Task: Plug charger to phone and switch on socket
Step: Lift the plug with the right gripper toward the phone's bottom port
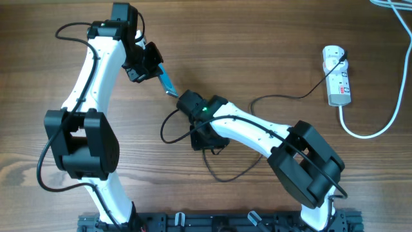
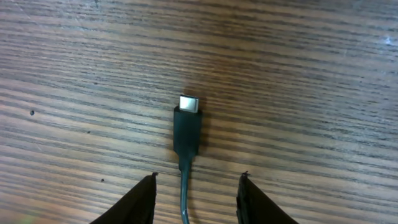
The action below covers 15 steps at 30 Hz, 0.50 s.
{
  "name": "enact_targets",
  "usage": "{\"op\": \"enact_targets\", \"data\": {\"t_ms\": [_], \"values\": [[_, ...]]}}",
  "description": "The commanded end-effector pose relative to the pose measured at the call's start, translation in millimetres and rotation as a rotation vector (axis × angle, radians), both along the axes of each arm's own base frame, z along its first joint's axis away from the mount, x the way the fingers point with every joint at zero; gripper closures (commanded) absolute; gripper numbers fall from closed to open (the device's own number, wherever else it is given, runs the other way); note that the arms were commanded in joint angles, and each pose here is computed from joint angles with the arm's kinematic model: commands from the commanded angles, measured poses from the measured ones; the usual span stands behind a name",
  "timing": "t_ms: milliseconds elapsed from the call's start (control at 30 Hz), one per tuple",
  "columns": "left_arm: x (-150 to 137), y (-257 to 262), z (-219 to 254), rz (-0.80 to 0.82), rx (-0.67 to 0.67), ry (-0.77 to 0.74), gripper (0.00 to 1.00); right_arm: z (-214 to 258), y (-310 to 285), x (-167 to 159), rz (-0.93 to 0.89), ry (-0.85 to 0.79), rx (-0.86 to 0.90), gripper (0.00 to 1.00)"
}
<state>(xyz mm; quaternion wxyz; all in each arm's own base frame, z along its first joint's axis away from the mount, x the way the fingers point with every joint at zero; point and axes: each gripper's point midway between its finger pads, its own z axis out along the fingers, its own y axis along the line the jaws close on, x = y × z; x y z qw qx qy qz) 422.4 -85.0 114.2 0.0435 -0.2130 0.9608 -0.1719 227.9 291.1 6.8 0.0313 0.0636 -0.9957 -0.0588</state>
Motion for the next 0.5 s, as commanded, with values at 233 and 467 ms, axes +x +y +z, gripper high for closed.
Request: {"op": "enact_targets", "data": {"t_ms": [233,467], "values": [[3,0,17,0.009,0.001,-0.039,0.96,-12,2,0,-0.026,-0.053,-0.062,0.60],[2,0,17,0.009,0.000,-0.039,0.96,-28,-4,-2,-0.026,-0.038,-0.104,0.64]]}}
